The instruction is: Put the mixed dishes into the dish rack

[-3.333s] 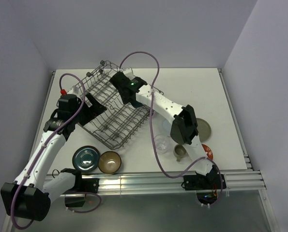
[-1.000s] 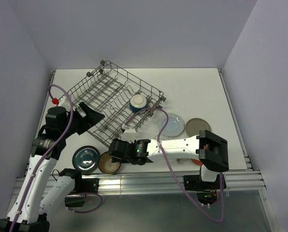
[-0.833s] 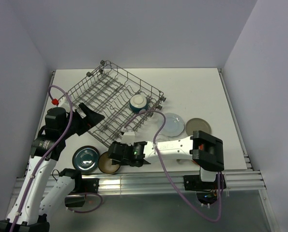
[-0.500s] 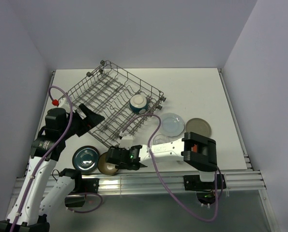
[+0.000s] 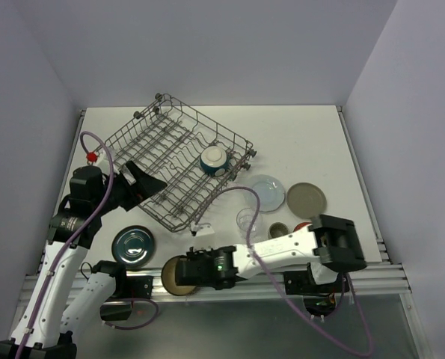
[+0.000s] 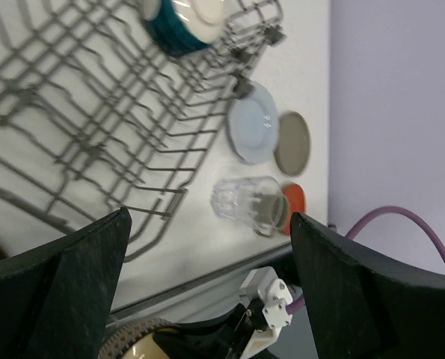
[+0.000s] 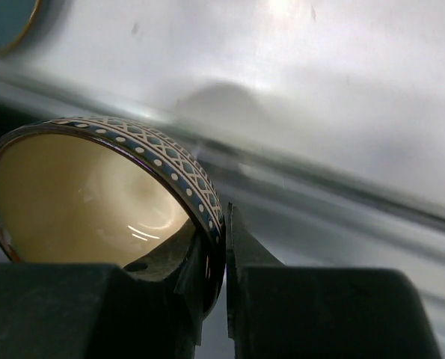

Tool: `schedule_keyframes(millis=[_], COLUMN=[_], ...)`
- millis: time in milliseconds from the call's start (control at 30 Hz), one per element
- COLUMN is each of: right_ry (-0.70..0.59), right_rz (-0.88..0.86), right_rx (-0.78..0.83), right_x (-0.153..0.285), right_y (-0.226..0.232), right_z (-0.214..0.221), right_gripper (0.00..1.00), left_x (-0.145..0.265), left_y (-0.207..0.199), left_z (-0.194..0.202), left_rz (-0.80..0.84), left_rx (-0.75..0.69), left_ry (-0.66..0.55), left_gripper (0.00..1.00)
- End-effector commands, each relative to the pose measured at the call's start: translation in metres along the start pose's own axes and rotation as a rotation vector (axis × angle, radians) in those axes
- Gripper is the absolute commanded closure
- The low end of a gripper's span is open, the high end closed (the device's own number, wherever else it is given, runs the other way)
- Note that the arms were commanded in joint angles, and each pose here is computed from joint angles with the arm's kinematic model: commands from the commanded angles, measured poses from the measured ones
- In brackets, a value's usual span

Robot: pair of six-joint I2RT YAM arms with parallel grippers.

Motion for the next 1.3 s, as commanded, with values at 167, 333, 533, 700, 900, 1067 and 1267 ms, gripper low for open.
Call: schedule_keyframes(millis=[167, 333, 533, 700, 900, 1067, 1267], right_ry=[-0.067, -0.127, -0.258, -0.284, -0.255, -0.254, -0.272], right_rz=[-0.291, -0.539, -0.747, -0.819, -0.868, -0.861, -0.855], right_rx=[-0.111, -0.163, -0.177, -0.158, -0.153, -0.159, -0.173], right_x=[0.09, 0.134, 0.184, 0.201, 0.197, 0.19, 0.189], right_y=[-0.023, -0.049, -0.08, -0.079, -0.071, -0.073, -0.08], right_z=[-0.047, -0.107, -0.164, -0.188, -0.195, -0.199, -0.203], right_gripper=[1.0, 1.0, 1.0, 1.0, 1.0, 1.0, 1.0], left_x=[0.01, 0.003, -0.002, -0.003, -0.006, -0.004, -0.003], left_y=[-0.048, -0.069, -0.104, -0.127, -0.143, -0.148, -0.142], left_z=[-0.012, -0.006, 0.004, 0.009, 0.02, 0.028, 0.034], left_rz=[0.415, 0.612, 0.82, 0.933, 0.999, 1.031, 1.001], left_rx=[-0.061, -0.049, 0.011, 0.052, 0.111, 0.11, 0.12], left_ry=[0.063, 0.155, 0.22, 0.254, 0.321, 0.353, 0.35], left_gripper=[0.07, 0.05, 0.01, 0.01, 0.01, 0.01, 0.01])
Point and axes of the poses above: each gripper's point midway between its finger pads, its own x axis back along the fingers, its own y axis along the line the jaws close on, z = x × y, the point moved 8 cm from there along x, back along the fingers, and after that the axes turned 11 degrees about -x, right-handed, at the moved point
